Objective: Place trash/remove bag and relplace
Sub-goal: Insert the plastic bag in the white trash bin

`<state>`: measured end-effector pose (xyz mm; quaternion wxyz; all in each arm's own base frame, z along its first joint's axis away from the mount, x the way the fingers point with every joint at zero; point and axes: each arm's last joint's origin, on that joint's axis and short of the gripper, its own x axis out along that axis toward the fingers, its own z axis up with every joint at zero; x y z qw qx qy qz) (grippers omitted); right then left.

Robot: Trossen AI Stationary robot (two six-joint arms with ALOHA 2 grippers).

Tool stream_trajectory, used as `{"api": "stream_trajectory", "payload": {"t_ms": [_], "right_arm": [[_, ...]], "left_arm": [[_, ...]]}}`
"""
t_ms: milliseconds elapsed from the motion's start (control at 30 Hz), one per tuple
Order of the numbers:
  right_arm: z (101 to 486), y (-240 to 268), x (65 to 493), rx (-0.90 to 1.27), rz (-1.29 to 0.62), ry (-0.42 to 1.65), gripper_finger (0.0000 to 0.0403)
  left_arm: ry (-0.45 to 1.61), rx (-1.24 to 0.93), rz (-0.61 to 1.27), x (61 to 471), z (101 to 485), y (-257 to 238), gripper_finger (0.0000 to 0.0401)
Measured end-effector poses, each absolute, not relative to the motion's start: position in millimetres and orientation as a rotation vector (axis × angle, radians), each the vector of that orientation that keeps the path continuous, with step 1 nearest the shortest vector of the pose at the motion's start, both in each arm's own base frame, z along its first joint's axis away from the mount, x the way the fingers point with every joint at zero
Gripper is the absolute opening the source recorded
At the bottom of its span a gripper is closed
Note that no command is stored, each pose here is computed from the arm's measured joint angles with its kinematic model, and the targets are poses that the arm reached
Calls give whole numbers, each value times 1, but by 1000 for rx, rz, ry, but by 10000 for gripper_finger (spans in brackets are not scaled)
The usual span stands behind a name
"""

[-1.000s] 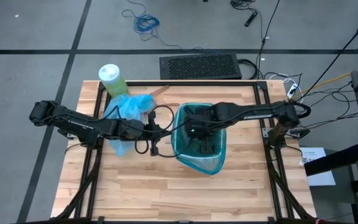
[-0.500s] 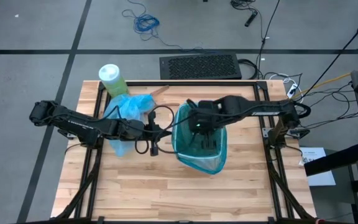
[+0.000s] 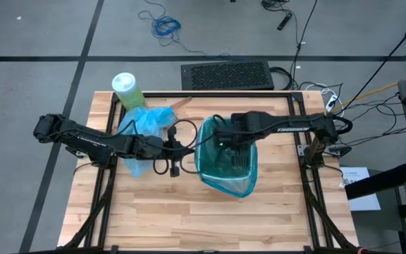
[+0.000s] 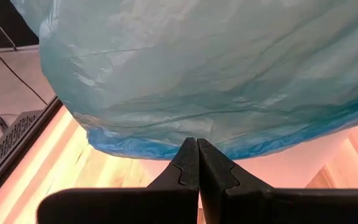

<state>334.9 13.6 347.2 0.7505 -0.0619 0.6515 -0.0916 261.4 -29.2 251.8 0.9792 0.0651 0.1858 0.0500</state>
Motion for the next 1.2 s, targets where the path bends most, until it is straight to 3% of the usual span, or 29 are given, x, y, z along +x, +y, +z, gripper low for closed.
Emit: {"api": "stream_trajectory", "payload": {"t_ms": [233, 700, 1200], "right_arm": [[320, 19, 341, -102, -156, 1451, 0], [370, 34, 339, -92, -122, 1281, 0], [300, 21, 353, 75, -41, 1403, 0]], "left_arm": [[374, 131, 101, 261, 252, -29, 0], [370, 130, 106, 262, 252, -29, 0], [369, 131, 116, 262, 252, -29, 0]]}}
